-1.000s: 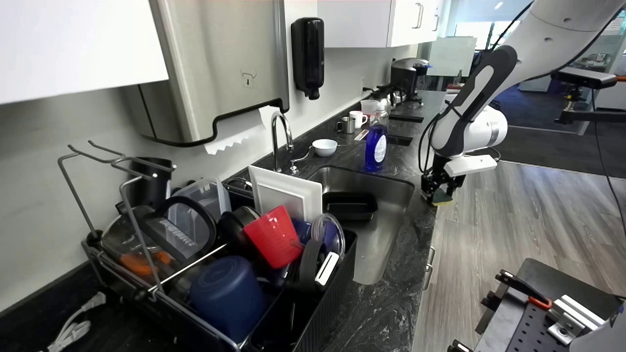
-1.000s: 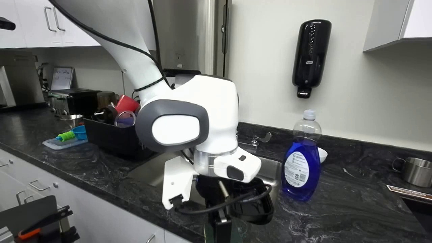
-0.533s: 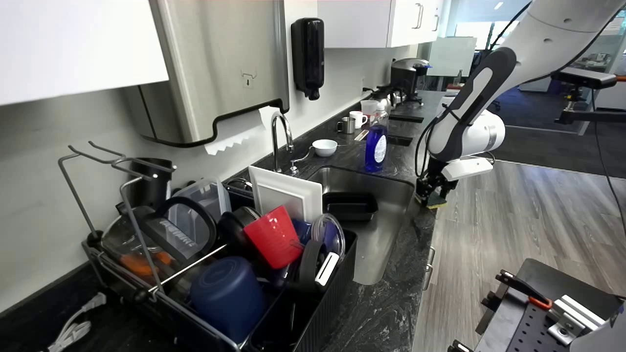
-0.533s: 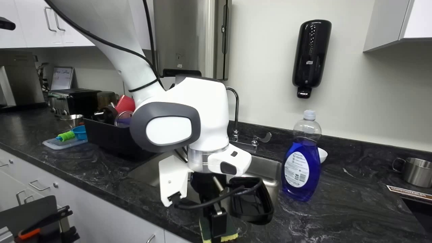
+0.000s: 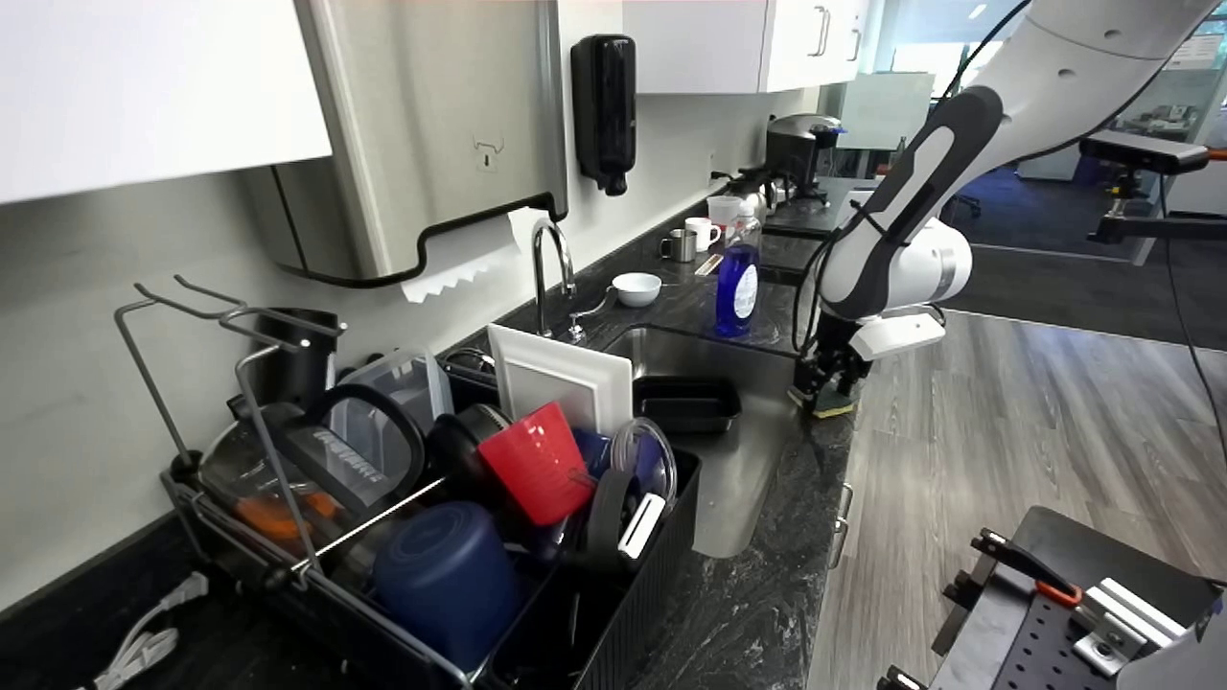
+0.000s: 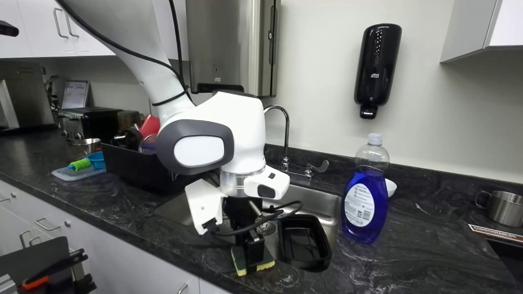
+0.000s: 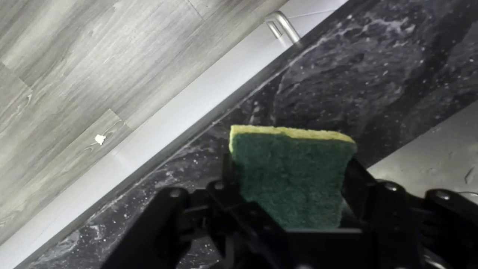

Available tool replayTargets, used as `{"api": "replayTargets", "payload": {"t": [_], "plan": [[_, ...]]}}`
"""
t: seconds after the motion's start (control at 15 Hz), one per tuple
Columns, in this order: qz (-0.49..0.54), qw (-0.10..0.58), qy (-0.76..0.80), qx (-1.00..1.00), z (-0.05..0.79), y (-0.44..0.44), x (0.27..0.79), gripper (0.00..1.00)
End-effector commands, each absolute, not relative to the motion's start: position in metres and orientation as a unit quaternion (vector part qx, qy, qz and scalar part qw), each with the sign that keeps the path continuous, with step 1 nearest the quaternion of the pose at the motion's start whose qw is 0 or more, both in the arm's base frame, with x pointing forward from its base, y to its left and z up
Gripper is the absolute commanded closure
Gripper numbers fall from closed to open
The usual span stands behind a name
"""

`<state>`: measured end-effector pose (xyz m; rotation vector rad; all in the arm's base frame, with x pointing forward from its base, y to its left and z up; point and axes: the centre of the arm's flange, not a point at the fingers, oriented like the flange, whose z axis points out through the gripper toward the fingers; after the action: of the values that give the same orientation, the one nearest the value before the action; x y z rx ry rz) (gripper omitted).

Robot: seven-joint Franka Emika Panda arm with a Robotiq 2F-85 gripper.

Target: Use the sponge to wipe the counter.

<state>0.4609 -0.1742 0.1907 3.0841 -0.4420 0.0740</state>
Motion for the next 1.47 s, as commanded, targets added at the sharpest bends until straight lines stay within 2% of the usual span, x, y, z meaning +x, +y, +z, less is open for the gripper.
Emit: {"api": "replayTargets", "payload": {"t": [0.0,0.53,1.4], "plan": [[0.021,0.012,-0.140,0.990,0.191,-0.187,0.460,0.56],[0.025,0.040,-0.174,0.984,0.192,-0.236,0.455,0.56],[0.018,0.017,-0.136,0.990,0.188,-0.191,0.459,0.56]]}}
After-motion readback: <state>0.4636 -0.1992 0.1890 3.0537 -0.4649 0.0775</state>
